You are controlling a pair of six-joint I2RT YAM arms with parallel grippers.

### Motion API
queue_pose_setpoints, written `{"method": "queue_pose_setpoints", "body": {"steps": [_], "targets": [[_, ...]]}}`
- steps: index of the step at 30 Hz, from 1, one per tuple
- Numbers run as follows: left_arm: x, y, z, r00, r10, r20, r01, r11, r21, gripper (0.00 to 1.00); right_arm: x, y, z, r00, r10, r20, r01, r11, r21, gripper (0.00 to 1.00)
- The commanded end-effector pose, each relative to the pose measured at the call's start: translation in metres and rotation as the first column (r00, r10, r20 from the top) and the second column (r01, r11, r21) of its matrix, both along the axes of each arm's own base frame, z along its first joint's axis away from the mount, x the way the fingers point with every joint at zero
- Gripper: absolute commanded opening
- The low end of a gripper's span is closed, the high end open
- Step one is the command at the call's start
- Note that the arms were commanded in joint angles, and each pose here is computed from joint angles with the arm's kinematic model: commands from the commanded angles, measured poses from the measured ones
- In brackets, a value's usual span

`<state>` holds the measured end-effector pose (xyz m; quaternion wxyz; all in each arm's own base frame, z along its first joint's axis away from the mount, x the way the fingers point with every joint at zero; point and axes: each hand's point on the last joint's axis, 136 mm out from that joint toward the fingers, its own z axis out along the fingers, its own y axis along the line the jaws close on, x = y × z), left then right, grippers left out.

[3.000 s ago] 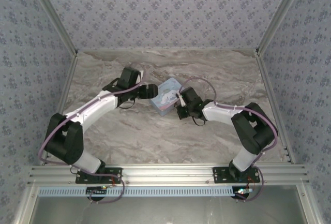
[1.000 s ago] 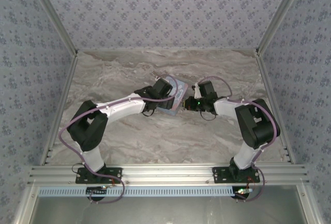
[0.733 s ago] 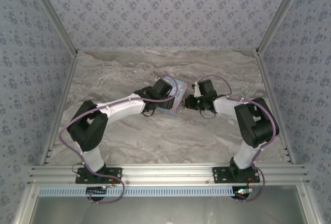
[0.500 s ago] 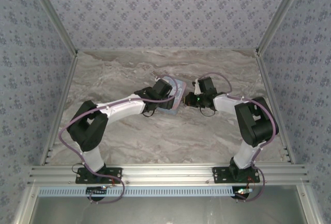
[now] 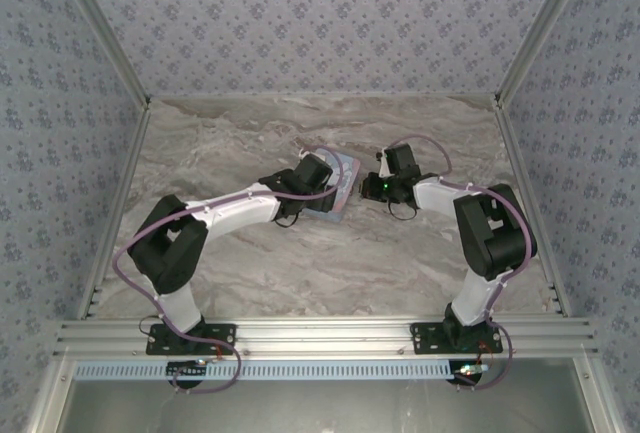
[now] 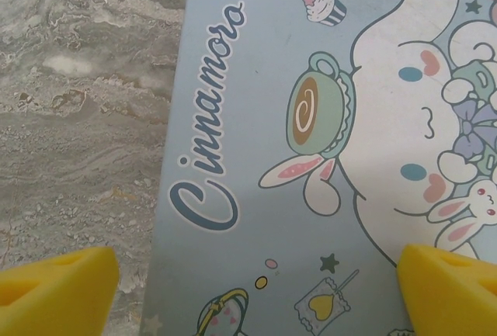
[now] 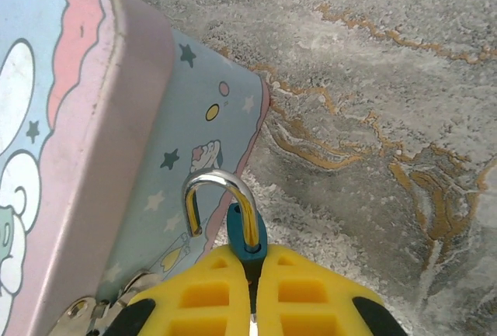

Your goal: Unlock the padlock with the key

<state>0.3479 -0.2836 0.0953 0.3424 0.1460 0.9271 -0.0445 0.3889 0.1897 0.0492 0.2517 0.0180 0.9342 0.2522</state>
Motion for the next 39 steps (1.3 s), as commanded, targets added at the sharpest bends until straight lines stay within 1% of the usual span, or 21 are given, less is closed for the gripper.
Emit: {"method": "queue_pose_setpoints", "body": {"steps": [1,7,13,18,26,28,32,39], "targets": [[-0.041,0.047,-0.053,0.983,0.012,-0.182,0.031,0.972,0.234,0.94,-0.002,-0.008,0.011,1.0,-0.014,0.02,0.014,1.0,0.002,0.08],[-0.04,0.059,-0.053,0.983,0.042,-0.179,-0.003,0.977,0.213,0.96,-0.019,-0.015,0.031,0.998,0.027,0.058,-0.03,0.998,0.061,0.08],[-0.034,0.077,-0.049,0.982,0.076,-0.175,-0.04,0.979,0.198,0.96,-0.052,-0.004,0.046,0.985,0.158,0.064,-0.167,0.972,0.164,0.09],[-0.026,0.094,-0.048,0.98,0.102,-0.172,-0.066,0.977,0.201,0.97,-0.078,0.009,0.044,0.97,0.241,0.024,-0.24,0.945,0.223,0.09],[-0.008,0.115,-0.05,0.976,0.131,-0.175,-0.099,0.979,0.178,0.97,-0.1,0.029,0.02,0.95,0.303,-0.073,-0.279,0.932,0.232,0.09],[-0.005,0.12,-0.049,0.975,0.138,-0.174,-0.107,0.978,0.179,0.97,-0.105,0.033,0.01,0.941,0.316,-0.121,-0.284,0.932,0.224,0.09],[0.001,0.128,-0.043,0.975,0.153,-0.162,-0.125,0.977,0.173,0.98,-0.11,0.037,-0.005,0.925,0.329,-0.191,-0.292,0.935,0.201,0.09],[0.006,0.13,-0.025,0.979,0.15,-0.138,-0.134,0.984,0.117,0.99,-0.111,0.038,-0.019,0.915,0.327,-0.237,-0.296,0.942,0.158,0.09]]}}
